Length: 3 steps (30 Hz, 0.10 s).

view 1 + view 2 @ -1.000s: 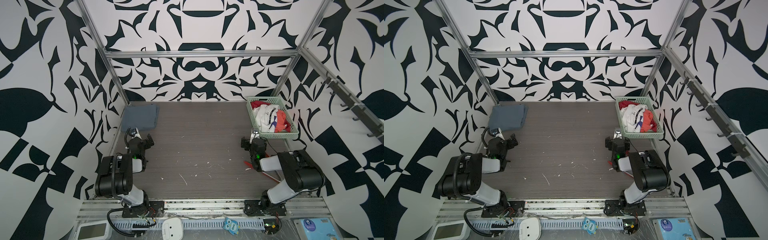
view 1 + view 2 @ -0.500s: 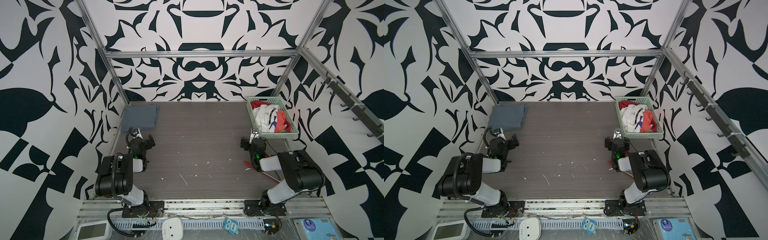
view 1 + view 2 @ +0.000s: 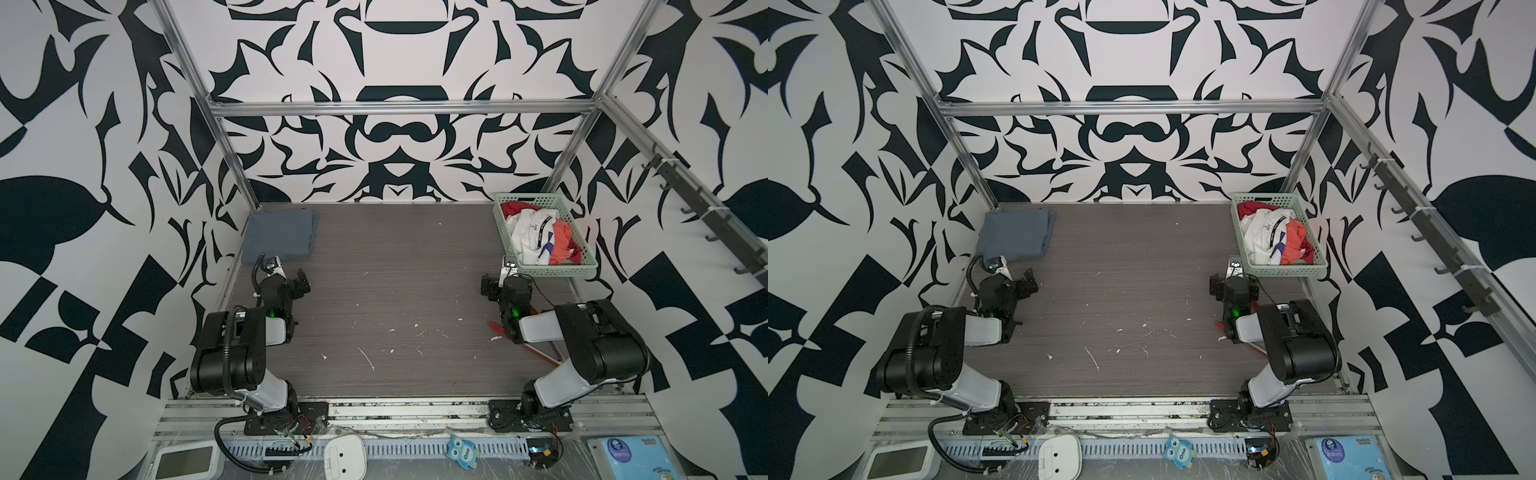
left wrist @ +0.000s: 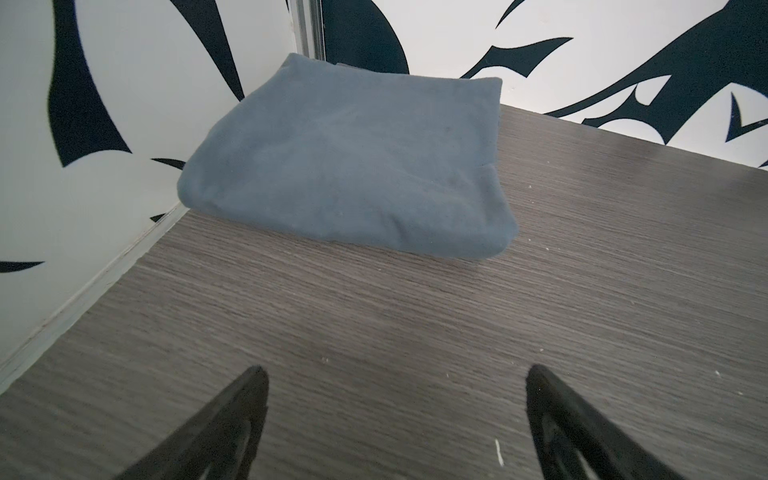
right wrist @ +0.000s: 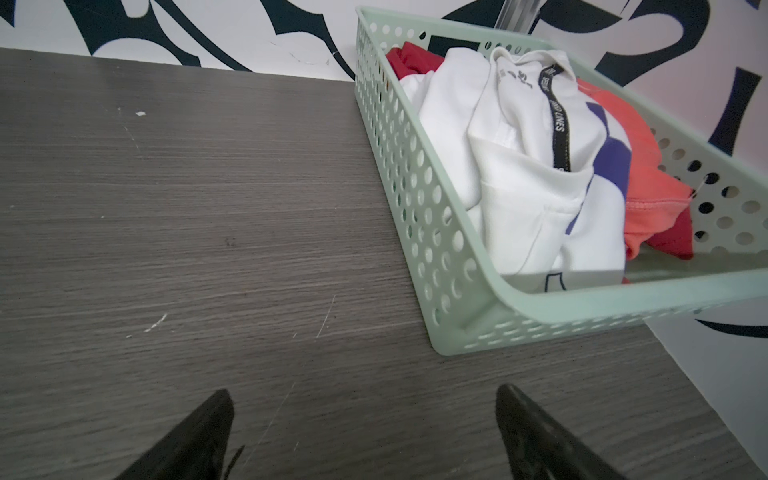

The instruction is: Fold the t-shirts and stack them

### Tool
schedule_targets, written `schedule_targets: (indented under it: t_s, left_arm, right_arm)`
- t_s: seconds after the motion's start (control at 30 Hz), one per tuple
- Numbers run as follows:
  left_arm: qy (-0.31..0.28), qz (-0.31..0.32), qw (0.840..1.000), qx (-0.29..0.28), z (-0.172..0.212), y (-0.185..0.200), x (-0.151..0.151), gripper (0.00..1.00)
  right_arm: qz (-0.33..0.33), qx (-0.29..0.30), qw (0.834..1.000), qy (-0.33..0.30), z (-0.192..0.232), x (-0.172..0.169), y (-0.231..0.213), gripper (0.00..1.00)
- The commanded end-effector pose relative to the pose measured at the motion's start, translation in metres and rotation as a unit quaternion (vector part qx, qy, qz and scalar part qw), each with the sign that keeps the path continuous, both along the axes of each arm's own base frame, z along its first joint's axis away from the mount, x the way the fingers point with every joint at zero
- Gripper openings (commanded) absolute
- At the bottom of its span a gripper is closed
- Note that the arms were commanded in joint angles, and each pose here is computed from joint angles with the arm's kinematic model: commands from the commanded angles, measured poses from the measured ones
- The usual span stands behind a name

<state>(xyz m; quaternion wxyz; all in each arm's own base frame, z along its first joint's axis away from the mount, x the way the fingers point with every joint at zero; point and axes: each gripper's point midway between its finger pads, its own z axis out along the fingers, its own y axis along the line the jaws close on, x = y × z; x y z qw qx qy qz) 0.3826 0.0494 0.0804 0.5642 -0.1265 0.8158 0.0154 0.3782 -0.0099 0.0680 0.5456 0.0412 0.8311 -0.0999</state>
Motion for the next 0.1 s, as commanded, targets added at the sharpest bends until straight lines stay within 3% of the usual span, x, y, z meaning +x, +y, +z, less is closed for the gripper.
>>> schedule_targets:
  t_s: [0.0, 0.07]
  left_arm:
    - [-0.014, 0.003, 1.000, 0.004, 0.0099, 0.0014, 0.0066, 0.99]
    - [-0.014, 0.003, 1.000, 0.004, 0.0099, 0.0013, 0.0065, 0.99]
  right_arm:
    - [-0.001, 0.011, 1.000, -0.024, 0.0146, 0.0059, 0.0010, 1.00]
    - [-0.002, 0.009, 1.000, -0.026, 0.0148, 0.0047, 0.0003, 1.00]
